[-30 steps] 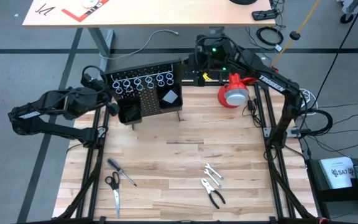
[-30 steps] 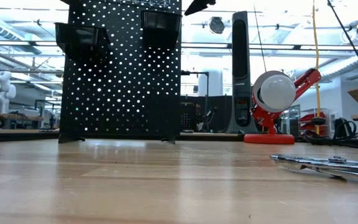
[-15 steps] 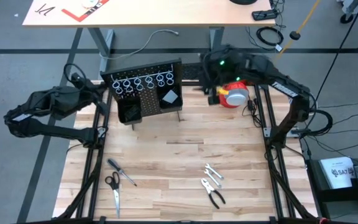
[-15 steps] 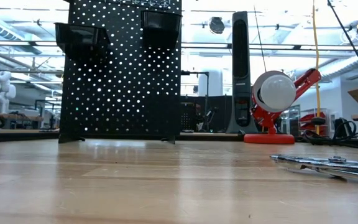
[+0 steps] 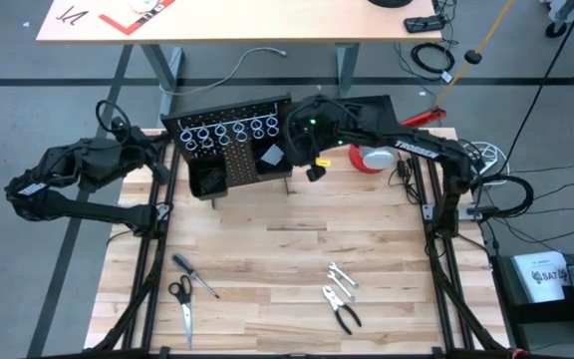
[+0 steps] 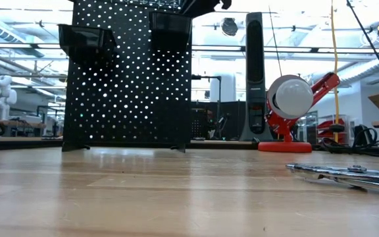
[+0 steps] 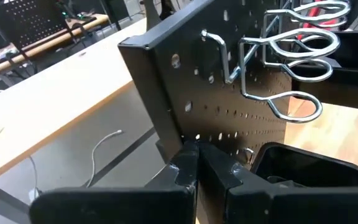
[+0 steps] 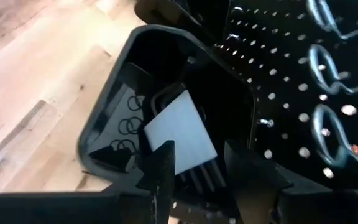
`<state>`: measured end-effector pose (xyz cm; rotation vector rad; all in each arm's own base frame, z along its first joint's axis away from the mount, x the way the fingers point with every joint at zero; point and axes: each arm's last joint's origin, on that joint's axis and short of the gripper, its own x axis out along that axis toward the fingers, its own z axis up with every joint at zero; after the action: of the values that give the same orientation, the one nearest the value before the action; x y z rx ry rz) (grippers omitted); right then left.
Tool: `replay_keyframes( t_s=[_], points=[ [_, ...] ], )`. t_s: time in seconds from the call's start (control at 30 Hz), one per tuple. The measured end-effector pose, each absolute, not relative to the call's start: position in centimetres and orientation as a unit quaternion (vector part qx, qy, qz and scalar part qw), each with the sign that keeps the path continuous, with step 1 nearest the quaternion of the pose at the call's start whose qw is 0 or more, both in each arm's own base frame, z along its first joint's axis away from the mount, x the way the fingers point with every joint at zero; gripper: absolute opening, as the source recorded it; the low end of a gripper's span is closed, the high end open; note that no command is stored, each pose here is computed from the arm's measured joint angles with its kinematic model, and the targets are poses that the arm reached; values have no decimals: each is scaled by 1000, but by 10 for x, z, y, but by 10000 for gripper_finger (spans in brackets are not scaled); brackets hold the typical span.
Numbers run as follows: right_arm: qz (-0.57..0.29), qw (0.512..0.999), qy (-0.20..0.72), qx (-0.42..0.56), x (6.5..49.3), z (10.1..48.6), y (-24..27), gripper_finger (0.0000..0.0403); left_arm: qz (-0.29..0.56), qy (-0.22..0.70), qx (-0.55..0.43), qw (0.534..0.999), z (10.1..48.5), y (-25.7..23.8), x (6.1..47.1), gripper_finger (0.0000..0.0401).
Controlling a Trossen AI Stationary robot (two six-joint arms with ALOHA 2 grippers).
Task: Hang tools onto peg board
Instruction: Remove the black allen wrench set from the top black basket on the pegboard to the table
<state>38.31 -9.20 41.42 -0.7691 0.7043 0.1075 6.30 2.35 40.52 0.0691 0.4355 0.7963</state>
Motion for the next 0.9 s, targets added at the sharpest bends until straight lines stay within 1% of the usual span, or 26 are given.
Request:
replay_keyframes(
  t_s=[0.27, 0.53, 0.73, 0.9],
  points=[
    [72, 850, 326, -406, 403, 400, -89, 134, 382, 209, 28, 900, 405, 23, 63, 13],
    [68, 848, 333, -407, 411, 391, -92, 134, 372, 207, 17, 904, 405, 23, 64, 13],
    [56, 844, 333, -417, 414, 391, -86, 134, 371, 207, 15, 905, 405, 23, 64, 13],
    [32, 834, 338, -436, 410, 399, -69, 134, 355, 212, 19, 910, 405, 22, 64, 13]
  ],
)
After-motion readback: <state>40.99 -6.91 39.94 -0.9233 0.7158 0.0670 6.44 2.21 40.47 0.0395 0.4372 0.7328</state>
